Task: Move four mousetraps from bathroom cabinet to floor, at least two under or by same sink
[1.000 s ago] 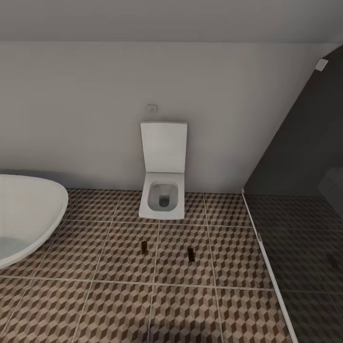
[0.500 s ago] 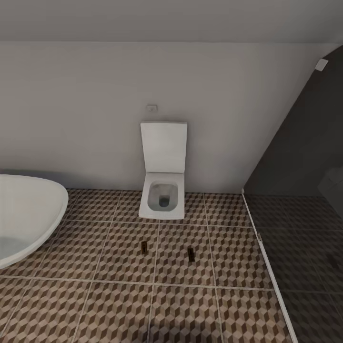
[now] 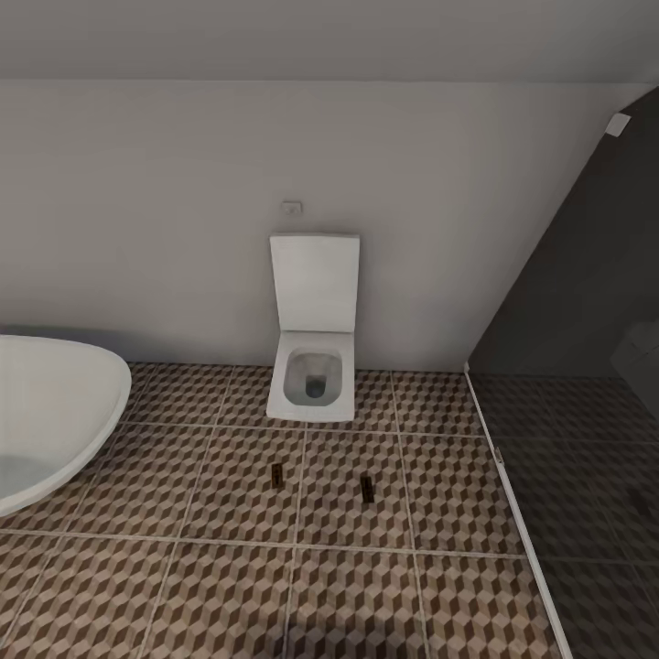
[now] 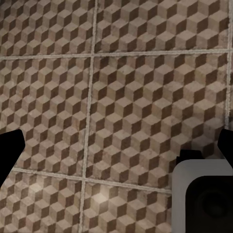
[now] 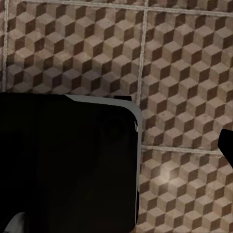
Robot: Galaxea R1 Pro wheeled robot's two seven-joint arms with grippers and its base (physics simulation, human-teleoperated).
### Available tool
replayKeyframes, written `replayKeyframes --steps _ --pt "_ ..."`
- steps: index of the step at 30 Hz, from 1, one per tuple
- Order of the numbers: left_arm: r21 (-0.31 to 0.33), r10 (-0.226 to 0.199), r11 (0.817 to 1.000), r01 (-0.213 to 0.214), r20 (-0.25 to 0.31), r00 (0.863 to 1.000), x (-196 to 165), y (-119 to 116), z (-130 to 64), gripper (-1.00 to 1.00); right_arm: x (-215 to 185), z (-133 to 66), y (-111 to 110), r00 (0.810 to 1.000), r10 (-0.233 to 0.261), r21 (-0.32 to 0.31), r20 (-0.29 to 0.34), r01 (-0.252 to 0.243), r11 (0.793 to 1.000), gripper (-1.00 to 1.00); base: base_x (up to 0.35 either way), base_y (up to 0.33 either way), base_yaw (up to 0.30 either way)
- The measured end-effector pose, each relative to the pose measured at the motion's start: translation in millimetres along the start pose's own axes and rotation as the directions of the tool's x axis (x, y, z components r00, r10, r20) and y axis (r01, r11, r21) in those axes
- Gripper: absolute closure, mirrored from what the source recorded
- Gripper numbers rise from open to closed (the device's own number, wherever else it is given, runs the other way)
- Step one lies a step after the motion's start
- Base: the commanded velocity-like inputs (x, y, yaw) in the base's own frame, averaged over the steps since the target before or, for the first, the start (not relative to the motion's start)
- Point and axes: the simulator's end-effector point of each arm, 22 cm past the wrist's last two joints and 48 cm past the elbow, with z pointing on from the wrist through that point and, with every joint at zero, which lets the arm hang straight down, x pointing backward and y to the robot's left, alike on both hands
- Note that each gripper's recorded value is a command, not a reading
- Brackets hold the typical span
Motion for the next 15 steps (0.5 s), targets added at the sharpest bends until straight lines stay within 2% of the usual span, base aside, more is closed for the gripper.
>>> replayKeyframes --steps 15 --pt "0.000 0.000 1.000 0.000 0.000 1.000 0.0 0.0 0.0 -1.00 0.1 0.0 0.0 1.000 0.000 0.000 0.000 0.000 1.000 -1.00 0.000 0.000 0.000"
